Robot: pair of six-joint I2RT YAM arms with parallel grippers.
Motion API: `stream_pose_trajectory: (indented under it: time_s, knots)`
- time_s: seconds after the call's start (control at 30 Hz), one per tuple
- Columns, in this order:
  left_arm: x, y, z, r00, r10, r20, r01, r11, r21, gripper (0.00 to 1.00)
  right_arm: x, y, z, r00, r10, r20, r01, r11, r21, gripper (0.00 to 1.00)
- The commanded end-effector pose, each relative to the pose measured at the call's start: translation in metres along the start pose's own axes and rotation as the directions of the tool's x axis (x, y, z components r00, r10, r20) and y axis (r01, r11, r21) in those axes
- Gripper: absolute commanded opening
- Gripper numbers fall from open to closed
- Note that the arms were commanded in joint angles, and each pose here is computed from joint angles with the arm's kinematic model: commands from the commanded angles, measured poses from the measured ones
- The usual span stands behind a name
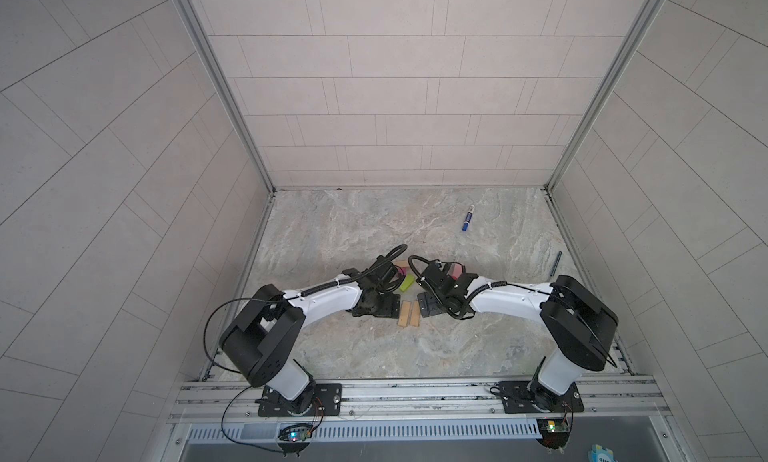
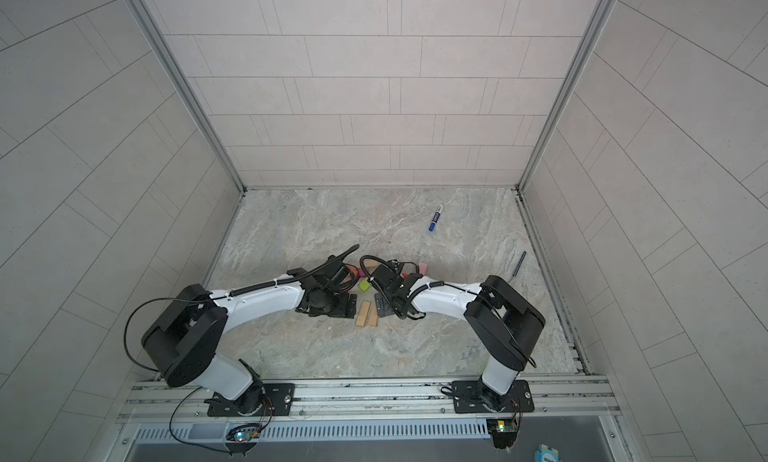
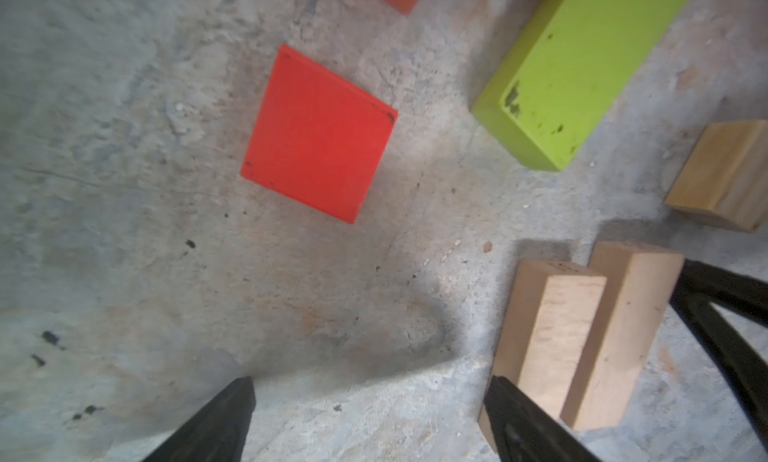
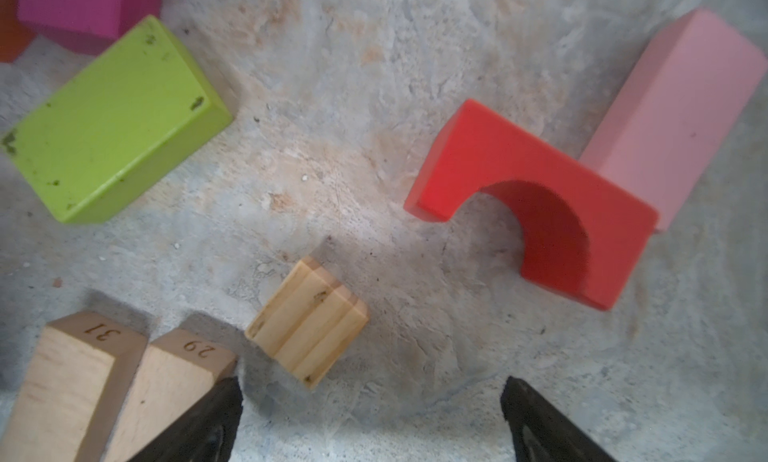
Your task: Build the wood block tower
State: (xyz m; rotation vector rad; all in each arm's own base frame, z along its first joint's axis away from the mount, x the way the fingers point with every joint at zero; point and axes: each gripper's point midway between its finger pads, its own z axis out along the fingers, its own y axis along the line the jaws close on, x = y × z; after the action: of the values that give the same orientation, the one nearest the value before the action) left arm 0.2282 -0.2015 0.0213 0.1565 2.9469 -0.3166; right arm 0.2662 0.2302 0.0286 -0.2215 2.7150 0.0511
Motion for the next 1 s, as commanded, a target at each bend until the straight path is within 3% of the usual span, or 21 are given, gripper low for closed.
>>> stream_pose_trajectory:
  time_s: [0.0, 0.5, 0.73, 0.97]
  knots:
    - [0.006, 0.005, 0.007, 1.000, -0.017, -0.026, 0.017, 1.000, -0.009, 0.94, -0.004, 0.006, -0.001, 1.000, -0.010, 0.012, 0.010, 1.000, -0.002, 0.99]
    - [0.014, -0.002, 0.012, 0.998, -0.051, -0.047, 0.052, 0.998, 0.038, 0.94, 0.005, 0.001, -0.003, 1.000, -0.009, -0.003, 0.009, 1.000, 0.009, 0.99]
    - [0.018, 0.017, -0.003, 0.999, -0.028, -0.039, 0.025, 0.998, -0.062, 0.94, 0.011, -0.005, -0.010, 1.000, -0.010, -0.008, 0.010, 1.000, 0.011, 0.99]
    - [0.026, 0.020, -0.009, 0.999, -0.023, -0.049, 0.019, 0.996, -0.082, 0.94, 0.017, -0.007, -0.017, 1.000, -0.008, -0.014, 0.008, 1.000, -0.017, 0.98]
